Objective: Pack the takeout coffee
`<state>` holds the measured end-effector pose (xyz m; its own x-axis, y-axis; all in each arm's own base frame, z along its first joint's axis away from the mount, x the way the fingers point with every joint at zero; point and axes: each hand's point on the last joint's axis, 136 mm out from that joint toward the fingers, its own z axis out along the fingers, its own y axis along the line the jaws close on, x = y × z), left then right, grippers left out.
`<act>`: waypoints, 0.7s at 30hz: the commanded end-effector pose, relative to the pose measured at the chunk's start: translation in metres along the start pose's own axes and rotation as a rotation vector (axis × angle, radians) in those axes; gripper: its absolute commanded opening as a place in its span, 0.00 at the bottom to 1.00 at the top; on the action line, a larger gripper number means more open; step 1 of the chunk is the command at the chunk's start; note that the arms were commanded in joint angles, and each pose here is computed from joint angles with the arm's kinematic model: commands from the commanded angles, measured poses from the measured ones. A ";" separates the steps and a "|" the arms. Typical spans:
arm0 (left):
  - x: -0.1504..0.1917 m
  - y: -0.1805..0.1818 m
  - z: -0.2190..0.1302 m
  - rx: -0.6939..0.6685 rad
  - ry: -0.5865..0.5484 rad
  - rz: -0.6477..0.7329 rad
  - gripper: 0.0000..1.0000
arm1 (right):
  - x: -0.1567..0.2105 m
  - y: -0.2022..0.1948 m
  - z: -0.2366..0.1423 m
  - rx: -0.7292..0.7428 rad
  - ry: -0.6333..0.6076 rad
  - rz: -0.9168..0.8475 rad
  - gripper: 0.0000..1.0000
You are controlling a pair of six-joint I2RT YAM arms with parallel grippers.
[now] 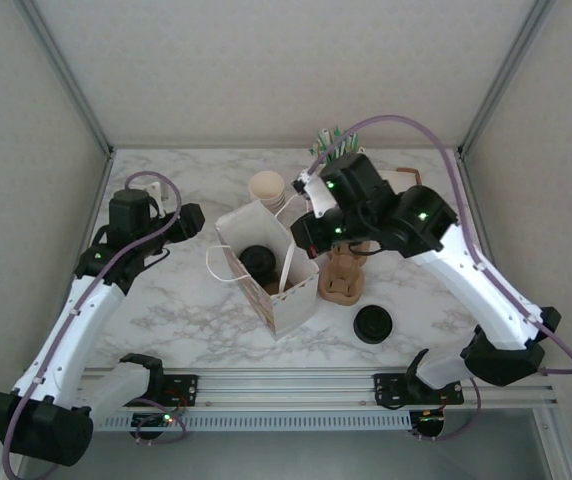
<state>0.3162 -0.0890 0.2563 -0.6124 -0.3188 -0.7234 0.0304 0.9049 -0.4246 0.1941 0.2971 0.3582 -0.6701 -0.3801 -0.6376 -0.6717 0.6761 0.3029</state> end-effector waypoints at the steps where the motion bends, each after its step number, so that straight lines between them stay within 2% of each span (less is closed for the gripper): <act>1: 0.003 0.000 -0.001 -0.009 0.010 0.026 0.74 | -0.001 -0.003 0.025 0.038 0.009 -0.051 0.00; 10: 0.005 -0.005 -0.001 0.007 0.014 0.029 0.74 | 0.017 -0.004 0.075 0.095 0.108 -0.110 0.00; 21: 0.004 -0.008 -0.002 0.018 0.013 0.023 0.75 | 0.039 -0.026 0.087 0.221 0.149 -0.120 0.00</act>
<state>0.3147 -0.0942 0.2562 -0.6174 -0.3086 -0.7236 0.0443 0.9047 -0.4237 0.2121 0.3263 0.2680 -0.6465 -0.5386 -0.5404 -0.6858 0.7205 0.1024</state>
